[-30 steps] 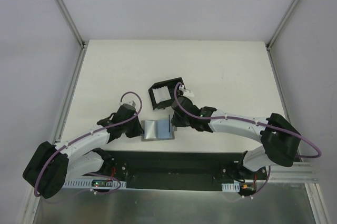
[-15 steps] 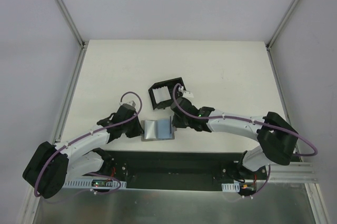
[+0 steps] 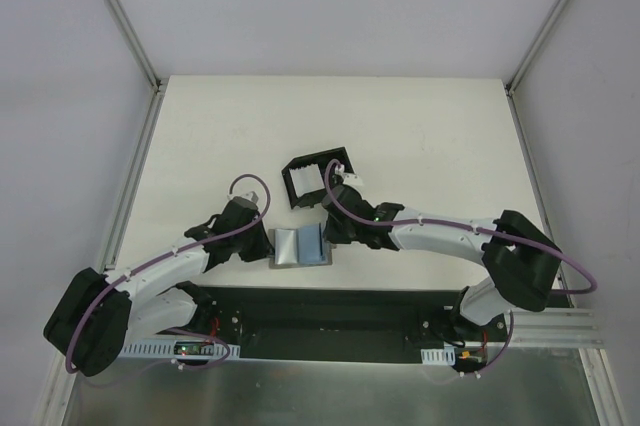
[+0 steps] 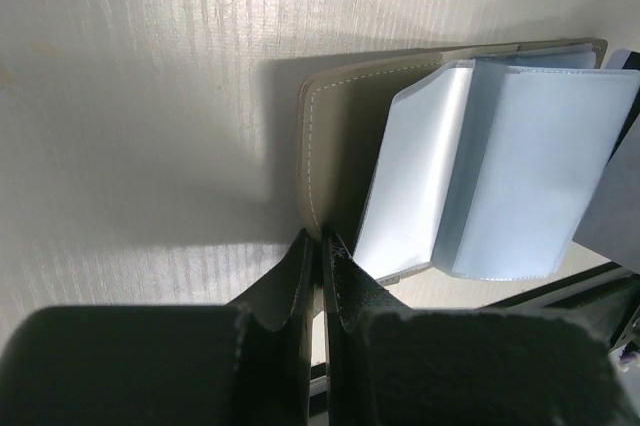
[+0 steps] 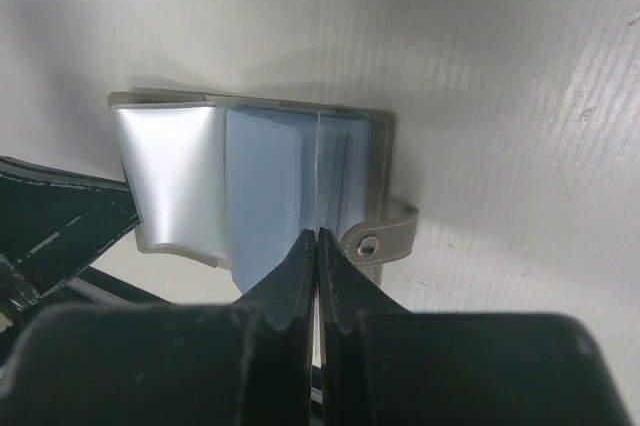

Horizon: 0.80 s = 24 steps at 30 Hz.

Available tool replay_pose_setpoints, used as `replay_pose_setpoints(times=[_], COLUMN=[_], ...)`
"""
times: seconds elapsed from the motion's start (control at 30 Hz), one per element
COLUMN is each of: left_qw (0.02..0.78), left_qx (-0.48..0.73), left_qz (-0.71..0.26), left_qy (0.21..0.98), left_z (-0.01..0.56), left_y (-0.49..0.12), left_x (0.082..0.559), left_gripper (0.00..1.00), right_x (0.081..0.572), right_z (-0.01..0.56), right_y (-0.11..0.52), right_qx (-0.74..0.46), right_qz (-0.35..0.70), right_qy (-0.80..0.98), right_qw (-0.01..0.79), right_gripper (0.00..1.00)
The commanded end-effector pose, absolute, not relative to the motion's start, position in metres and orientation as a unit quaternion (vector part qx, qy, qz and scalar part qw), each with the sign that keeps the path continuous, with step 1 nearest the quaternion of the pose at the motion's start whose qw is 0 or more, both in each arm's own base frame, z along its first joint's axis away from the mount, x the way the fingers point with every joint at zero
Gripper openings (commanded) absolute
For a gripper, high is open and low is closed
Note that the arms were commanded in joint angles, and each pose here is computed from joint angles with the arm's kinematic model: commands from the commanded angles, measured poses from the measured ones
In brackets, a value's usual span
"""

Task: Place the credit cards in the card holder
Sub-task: Turn over the card slot in the card holder.

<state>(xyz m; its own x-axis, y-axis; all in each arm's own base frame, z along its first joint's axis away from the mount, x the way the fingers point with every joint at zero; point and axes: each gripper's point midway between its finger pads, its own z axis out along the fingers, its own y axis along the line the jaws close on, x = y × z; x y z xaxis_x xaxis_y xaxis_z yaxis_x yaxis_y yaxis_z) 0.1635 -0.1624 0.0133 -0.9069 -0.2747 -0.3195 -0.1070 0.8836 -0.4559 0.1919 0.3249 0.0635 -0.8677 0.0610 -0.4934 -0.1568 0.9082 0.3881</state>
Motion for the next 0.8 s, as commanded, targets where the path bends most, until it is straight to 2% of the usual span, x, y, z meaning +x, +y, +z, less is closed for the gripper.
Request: replay_pose_setpoints(times=[0.0,0.27,0.63,0.77], left_qw=[0.151,0.151,0.151,0.151], left_qx=[-0.089,-0.087,-0.088,-0.089], left_qz=[-0.182,-0.186,-0.188,-0.184], left_qy=[0.968,0.967,0.967,0.967], left_z=[-0.006,-0.006,-0.007,-0.01], left_y=[-0.149,-0.151,-0.152,-0.15], left_x=[0.143,0.144,0.145,0.144], left_gripper=[0.0,0.0,0.0,0.0], right_x=[0.2,0.198,0.18,0.181], right_z=[0.104,0.12,0.091,0.098], right_y=[0.353,0.384,0.421,0.418], right_qx=[-0.04,-0.071,-0.102,-0.1], right_qz=[0.278,0.315,0.351,0.358], right_qy=[0.919,0.907,0.913,0.908], right_qw=[0.278,0.271,0.179,0.192], right_gripper=[0.0,0.0,0.0,0.0])
